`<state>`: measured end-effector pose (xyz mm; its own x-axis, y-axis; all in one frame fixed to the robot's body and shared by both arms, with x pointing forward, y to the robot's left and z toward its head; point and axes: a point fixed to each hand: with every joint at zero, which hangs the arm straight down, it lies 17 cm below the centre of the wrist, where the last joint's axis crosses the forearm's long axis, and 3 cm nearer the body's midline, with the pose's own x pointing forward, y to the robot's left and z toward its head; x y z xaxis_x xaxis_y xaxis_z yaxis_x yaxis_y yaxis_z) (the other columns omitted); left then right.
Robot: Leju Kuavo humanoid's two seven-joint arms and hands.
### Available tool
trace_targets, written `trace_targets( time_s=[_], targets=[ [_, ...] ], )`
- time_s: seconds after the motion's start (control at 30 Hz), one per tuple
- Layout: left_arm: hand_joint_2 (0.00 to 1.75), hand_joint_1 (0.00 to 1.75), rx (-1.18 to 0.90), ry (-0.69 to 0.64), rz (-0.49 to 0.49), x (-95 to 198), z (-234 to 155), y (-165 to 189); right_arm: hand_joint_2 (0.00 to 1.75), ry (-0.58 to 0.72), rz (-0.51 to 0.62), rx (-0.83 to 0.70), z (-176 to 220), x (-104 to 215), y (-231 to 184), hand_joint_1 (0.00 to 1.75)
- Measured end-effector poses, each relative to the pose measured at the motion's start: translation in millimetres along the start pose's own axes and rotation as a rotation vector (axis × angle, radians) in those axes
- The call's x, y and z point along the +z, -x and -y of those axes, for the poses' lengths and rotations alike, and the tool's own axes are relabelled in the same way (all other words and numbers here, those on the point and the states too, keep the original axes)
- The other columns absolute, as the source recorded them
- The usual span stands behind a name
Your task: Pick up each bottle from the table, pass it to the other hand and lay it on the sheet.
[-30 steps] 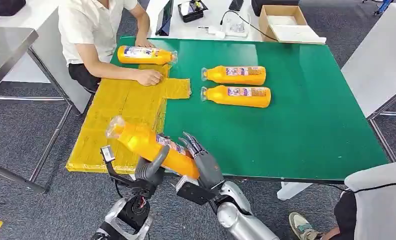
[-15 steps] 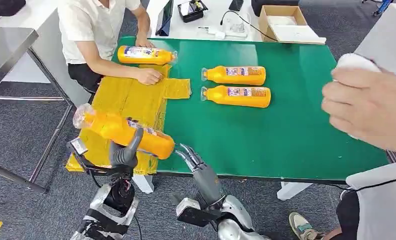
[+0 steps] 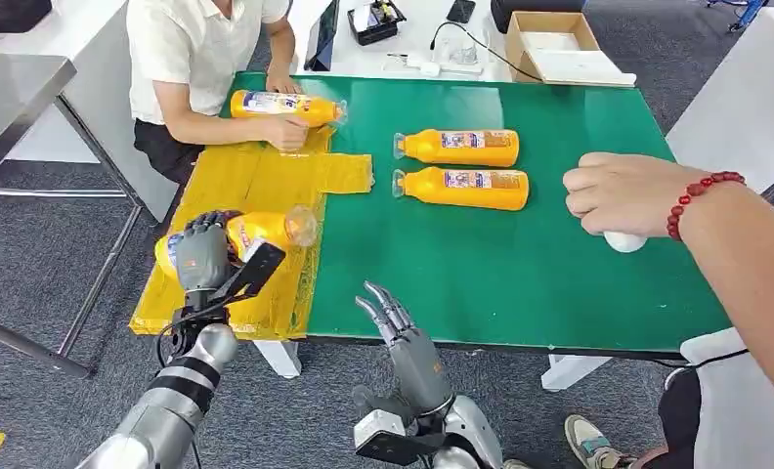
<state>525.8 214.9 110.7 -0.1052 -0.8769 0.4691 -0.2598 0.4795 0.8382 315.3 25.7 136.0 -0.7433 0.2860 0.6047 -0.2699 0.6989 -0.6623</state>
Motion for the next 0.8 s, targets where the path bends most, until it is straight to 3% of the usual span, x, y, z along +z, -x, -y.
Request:
trace_targets(
  time_s=[0.1, 0.33, 0.47, 0.5, 0.57, 0.6, 0.63, 0.67, 0.8],
  targets=[
    [1.75, 1.75, -0.098, 0.131, -0.014, 4.5, 32.6, 11.7, 0.00, -0.003, 0.003, -0.018, -0.5, -1.2, -1.3, 0.00],
    [1.75, 1.75, -0.164, 0.246, -0.029, 12.1, 58.0, 27.5, 0.00, -0.001, 0.008, -0.027, -0.4, -2.9, -2.9, 0.00],
    [1.75, 1.75, -0.253, 0.438, -0.061, 19.2, 85.5, 38.5, 0.00, -0.003, 0.006, -0.040, -0.9, -3.1, -3.0, 0.00],
    [1.75, 1.47, -0.272, 0.469, -0.072, 17.8, 87.6, 41.1, 0.00, -0.001, 0.005, -0.043, -0.8, -3.5, -3.2, 0.00],
    [1.75, 0.56, -0.304, 0.534, -0.103, 16.8, 91.5, 48.0, 0.00, 0.001, 0.005, -0.047, -0.7, -4.2, -3.7, 0.00],
    [1.75, 0.00, -0.309, 0.555, -0.112, 16.0, 92.3, 49.7, 0.00, 0.004, 0.004, -0.047, -0.4, -4.3, -3.6, 0.00],
    [1.75, 0.00, -0.308, 0.576, -0.118, 15.5, 93.5, 50.4, 0.00, 0.007, 0.003, -0.048, 0.0, -4.3, -3.2, 0.00],
    [0.00, 0.00, -0.295, 0.607, -0.118, 17.2, 96.8, 50.1, 0.00, 0.013, 0.001, -0.050, 0.7, -4.1, -2.7, 0.00],
    [0.00, 0.00, -0.196, 0.737, -0.084, 31.9, 114.8, 40.4, 0.00, 0.053, 0.021, -0.054, 6.9, -3.8, -4.3, 0.00]
  ],
)
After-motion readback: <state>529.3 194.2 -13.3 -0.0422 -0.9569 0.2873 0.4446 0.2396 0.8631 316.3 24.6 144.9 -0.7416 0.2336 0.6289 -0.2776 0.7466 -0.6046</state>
